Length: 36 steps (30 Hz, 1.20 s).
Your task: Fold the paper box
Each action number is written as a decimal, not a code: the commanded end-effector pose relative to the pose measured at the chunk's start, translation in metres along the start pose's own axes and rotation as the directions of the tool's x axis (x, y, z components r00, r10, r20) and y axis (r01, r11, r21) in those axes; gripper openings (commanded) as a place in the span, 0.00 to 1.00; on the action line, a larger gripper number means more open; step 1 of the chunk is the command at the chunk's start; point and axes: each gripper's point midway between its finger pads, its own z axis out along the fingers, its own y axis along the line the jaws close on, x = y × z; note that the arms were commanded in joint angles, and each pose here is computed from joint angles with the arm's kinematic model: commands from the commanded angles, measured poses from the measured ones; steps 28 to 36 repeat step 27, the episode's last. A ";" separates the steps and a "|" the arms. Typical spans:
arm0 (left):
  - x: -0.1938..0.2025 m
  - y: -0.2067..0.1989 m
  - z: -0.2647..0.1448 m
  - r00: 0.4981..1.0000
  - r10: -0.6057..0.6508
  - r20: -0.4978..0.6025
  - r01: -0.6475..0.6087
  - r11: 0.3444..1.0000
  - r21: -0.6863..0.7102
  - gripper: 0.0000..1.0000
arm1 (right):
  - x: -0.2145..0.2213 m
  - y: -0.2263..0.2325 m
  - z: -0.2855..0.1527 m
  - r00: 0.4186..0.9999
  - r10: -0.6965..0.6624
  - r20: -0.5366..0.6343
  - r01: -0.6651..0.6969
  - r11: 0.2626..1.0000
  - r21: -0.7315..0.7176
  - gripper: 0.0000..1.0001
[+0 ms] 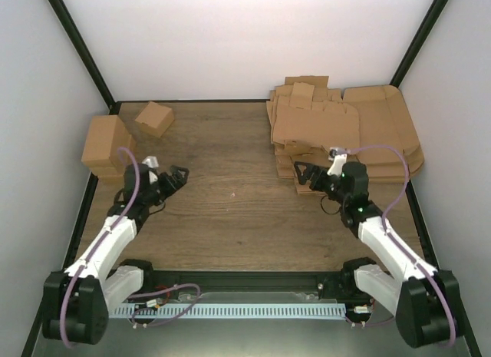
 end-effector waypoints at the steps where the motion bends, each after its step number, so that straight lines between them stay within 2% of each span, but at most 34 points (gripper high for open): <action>1: -0.008 -0.045 0.002 0.930 0.345 0.127 -0.349 0.937 0.015 1.00 | -0.023 -0.031 -0.022 0.978 -0.084 0.193 0.048 0.982 0.184 1.00; 4: -0.003 -0.060 -0.006 0.854 0.465 0.233 -0.485 0.874 0.035 1.00 | -0.010 -0.038 -0.032 0.965 -0.156 0.209 0.112 0.972 0.205 1.00; 8: 0.014 -0.055 -0.011 0.812 0.500 0.300 -0.547 0.832 0.095 1.00 | 0.019 -0.029 -0.038 0.961 -0.169 0.219 0.155 0.985 0.083 1.00; 10: 0.021 -0.047 -0.009 0.806 0.516 0.290 -0.560 0.824 0.090 1.00 | 0.028 -0.029 -0.040 0.959 -0.180 0.221 0.171 0.983 0.060 1.00; 15: 0.024 -0.032 -0.004 0.757 0.616 0.219 -0.631 0.776 0.000 1.00 | 0.023 -0.044 -0.044 0.951 -0.173 0.256 0.141 0.980 0.140 1.00; 17: 0.020 -0.023 -0.004 0.759 0.616 0.211 -0.621 0.782 -0.051 1.00 | 0.022 -0.046 -0.044 0.951 -0.167 0.259 0.131 0.980 0.151 1.00; 20: 0.030 -0.026 -0.003 0.749 0.619 0.236 -0.640 0.768 0.016 1.00 | 0.023 -0.051 -0.043 0.955 -0.137 0.263 0.095 0.981 0.167 1.00; 27: 0.027 -0.027 -0.014 0.747 0.603 0.280 -0.631 0.776 0.013 1.00 | 0.031 -0.050 -0.035 0.970 -0.122 0.211 0.093 0.986 0.140 1.00; 36: 0.027 -0.027 -0.014 0.747 0.603 0.280 -0.631 0.776 0.013 1.00 | 0.031 -0.050 -0.035 0.970 -0.122 0.211 0.093 0.986 0.140 1.00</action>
